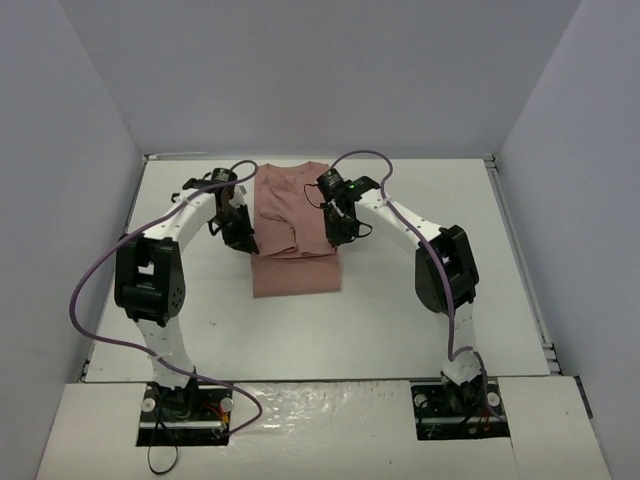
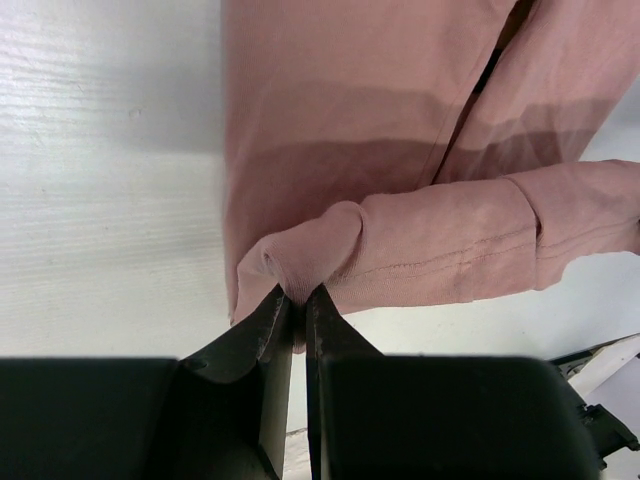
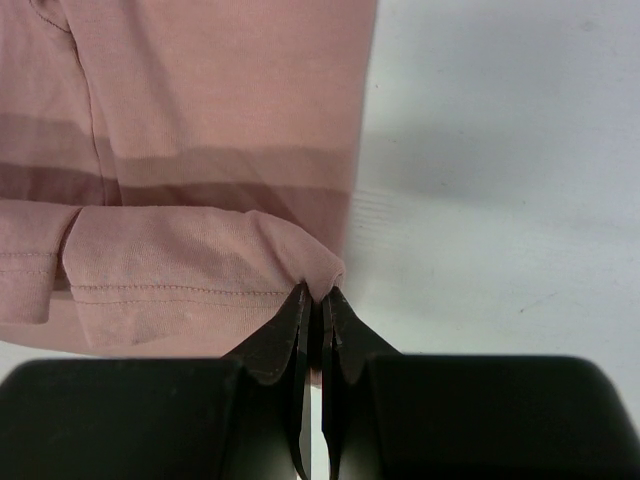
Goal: Fold and stack the t-shirts
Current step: Fold the folded rectangular tshirt in 1/3 of the way
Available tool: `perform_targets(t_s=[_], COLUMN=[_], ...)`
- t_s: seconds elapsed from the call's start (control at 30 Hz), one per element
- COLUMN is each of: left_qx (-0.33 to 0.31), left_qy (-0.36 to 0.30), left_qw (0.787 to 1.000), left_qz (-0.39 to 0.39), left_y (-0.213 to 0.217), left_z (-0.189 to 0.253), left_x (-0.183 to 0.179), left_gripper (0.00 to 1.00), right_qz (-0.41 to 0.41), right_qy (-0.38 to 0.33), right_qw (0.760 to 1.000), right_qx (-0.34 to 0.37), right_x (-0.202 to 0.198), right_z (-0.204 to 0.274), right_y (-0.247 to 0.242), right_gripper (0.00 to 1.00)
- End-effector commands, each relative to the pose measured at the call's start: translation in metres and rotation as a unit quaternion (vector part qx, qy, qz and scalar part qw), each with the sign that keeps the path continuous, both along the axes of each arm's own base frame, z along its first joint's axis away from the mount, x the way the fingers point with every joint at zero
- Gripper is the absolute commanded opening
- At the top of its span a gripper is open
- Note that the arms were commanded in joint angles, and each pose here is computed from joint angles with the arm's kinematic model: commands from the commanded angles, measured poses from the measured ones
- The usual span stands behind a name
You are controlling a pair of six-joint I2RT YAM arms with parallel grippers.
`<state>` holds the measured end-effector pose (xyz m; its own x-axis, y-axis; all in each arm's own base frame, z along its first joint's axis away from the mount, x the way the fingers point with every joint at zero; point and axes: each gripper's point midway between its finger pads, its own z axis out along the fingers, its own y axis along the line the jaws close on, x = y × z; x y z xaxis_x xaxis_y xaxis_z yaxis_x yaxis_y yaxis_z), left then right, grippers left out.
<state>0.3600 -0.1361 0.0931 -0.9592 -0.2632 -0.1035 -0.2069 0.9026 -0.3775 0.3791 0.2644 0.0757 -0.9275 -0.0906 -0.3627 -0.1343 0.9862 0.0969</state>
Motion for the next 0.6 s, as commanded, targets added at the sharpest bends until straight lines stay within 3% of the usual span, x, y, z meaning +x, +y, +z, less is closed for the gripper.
perform_targets(t_s=[0.0, 0.57], left_qx=[0.013, 0.022], left_qy=[-0.04, -0.034], left_qw=[0.999, 0.999], left_qz=[0.013, 0.019], left_y=[0.014, 0.021], left_z=[0.016, -0.002], left_x=[0.022, 0.046], left_gripper=[0.0, 0.01], right_qz=[-0.007, -0.02], right_qy=[-0.009, -0.012], right_qw=[0.999, 0.998], right_qx=[-0.032, -0.052], right_x=[0.01, 0.032], right_z=[0.009, -0.009], right_y=[-0.022, -0.027], right_gripper=[0.0, 0.0])
